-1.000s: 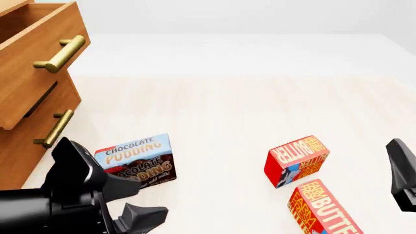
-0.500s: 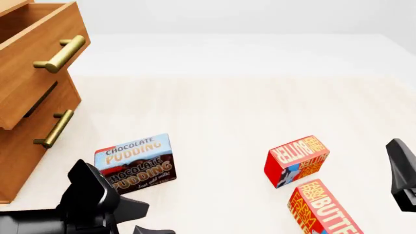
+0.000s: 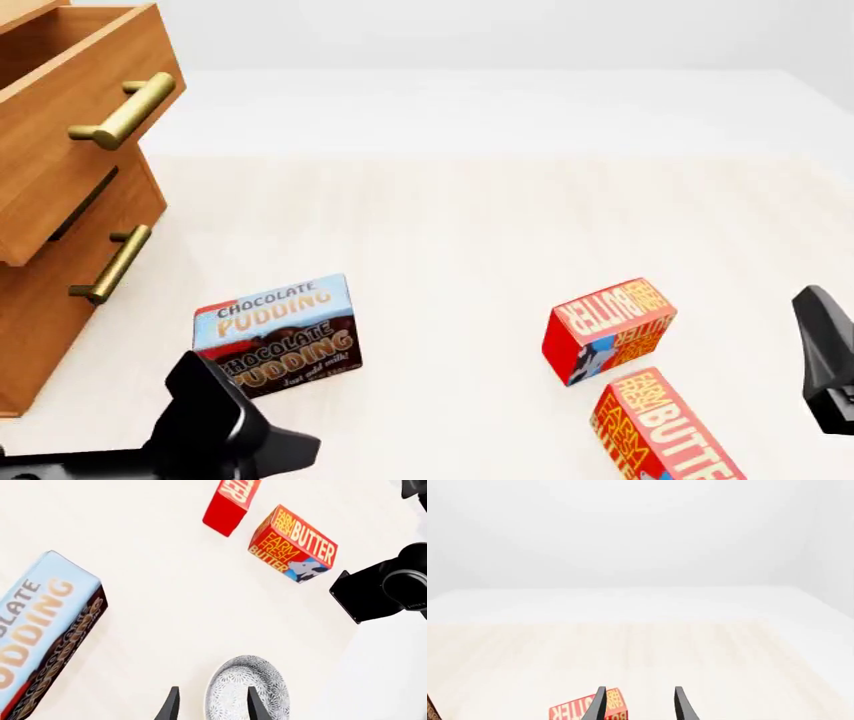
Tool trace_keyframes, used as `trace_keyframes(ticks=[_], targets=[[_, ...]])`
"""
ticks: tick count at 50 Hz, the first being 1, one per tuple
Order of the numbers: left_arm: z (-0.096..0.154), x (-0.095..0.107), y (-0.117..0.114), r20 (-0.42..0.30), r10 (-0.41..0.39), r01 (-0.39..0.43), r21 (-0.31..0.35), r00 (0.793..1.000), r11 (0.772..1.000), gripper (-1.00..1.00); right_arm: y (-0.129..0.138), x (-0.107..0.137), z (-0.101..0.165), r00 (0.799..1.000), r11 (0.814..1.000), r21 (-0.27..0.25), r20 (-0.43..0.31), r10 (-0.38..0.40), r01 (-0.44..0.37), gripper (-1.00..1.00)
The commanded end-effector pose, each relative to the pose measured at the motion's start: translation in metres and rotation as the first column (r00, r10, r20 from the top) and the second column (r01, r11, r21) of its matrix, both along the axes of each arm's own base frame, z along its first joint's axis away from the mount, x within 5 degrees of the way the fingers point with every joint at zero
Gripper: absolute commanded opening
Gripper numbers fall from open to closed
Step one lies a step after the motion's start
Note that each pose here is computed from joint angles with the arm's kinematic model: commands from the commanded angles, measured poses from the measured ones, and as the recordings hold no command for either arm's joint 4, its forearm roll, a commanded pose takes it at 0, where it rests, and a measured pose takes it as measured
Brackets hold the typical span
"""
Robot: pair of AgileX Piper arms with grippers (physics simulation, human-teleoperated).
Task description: Put the bowl in the top drawer of the cabinet.
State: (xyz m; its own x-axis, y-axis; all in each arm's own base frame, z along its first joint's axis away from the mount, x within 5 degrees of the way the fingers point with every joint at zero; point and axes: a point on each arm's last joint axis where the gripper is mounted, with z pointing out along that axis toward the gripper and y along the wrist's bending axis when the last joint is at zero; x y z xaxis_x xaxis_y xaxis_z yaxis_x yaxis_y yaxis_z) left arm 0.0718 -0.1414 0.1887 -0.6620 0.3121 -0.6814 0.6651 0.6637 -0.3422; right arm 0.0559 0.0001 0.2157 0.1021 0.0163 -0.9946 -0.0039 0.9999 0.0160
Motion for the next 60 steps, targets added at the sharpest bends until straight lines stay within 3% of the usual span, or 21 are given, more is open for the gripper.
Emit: trace_keyframes(ticks=[1, 60], targets=[[-0.010, -0.001, -0.004, -0.018, -0.001, 0.001, -0.008, 1.000, 1.000, 1.00, 0.000, 0.000, 0.000, 1.000, 1.000, -0.003, -0.005, -0.006, 0.006, 1.00], [-0.038, -0.005, -0.016, -0.086, 0.007, -0.009, -0.023, 0.996, 1.000, 1.00, -0.002, 0.004, -0.003, 0.999, 1.000, -0.008, -0.039, -0.030, 0.030, 1.00]])
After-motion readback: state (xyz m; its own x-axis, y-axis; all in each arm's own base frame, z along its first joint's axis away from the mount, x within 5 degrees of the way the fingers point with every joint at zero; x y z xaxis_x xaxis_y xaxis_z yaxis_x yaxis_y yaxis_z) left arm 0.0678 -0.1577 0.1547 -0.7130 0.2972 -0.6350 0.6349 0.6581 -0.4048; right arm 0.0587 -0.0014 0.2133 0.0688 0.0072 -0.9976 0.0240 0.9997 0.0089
